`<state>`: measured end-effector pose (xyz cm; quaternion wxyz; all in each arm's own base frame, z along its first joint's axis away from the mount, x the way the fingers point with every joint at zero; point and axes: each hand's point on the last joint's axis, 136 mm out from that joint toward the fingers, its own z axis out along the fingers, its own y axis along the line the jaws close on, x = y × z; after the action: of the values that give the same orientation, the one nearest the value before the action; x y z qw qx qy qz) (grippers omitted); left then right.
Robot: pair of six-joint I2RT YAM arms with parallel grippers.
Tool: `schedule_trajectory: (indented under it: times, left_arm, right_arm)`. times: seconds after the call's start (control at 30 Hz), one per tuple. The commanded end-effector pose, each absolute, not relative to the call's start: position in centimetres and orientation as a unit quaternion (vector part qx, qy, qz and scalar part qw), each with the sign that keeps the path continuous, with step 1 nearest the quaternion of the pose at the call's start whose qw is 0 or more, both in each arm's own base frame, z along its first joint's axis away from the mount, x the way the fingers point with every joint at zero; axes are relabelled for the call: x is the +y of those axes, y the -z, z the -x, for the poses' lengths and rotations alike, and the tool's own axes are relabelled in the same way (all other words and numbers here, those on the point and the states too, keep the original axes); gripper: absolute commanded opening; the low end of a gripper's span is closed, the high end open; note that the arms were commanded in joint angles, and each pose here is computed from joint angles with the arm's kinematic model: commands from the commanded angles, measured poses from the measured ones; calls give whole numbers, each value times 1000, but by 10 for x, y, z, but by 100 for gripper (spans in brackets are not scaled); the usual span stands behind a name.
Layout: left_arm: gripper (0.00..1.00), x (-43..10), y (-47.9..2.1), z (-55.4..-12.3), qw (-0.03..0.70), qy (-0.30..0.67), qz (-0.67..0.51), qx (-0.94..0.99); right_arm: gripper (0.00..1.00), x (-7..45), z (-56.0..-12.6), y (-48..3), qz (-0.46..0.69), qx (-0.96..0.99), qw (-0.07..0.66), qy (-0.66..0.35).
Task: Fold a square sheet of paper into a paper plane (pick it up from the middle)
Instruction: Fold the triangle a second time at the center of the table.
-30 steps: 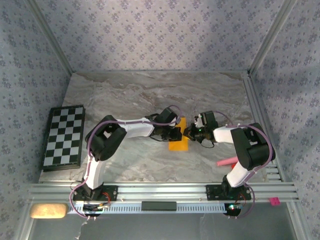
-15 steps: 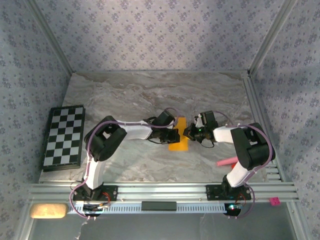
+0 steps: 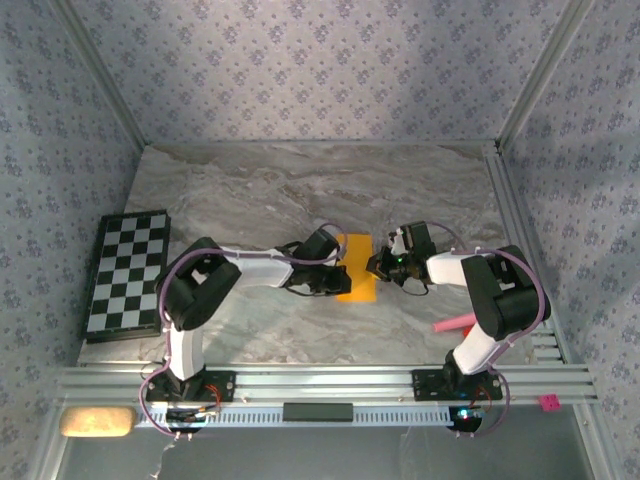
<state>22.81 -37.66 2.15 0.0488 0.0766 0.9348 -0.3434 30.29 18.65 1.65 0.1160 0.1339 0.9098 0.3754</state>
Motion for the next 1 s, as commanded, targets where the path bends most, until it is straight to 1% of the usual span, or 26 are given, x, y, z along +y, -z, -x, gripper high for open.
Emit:
schedule_trajectory:
  times: [0.0,0.23,0.37,0.57,0.7,0.83,0.97]
  left_arm:
    - [13,-350,-5,-202,10,311,-68,948]
    - [13,-326,0,-186,8,293,-75,953]
    - [13,-323,-6,-184,15,289,-90,953]
    - [13,-340,-45,-204,63,322,-100,939]
    - [13,-359,-64,-223,77,352,-96,928]
    - [12,-378,-65,-241,75,372,-89,921]
    - [10,-381,-48,-244,59,353,-91,929]
  right_arm:
    - [2,158,-269,28,-171,940,55,-289]
    - [2,158,-269,27,-172,941,54,-287]
    - [2,158,-269,27,-171,941,54,-287]
    - [2,159,-269,26,-170,941,53,-288]
    - [2,160,-270,25,-169,940,54,-290]
    - [2,162,-271,23,-166,940,55,-293]
    - [3,165,-273,21,-164,939,56,-299]
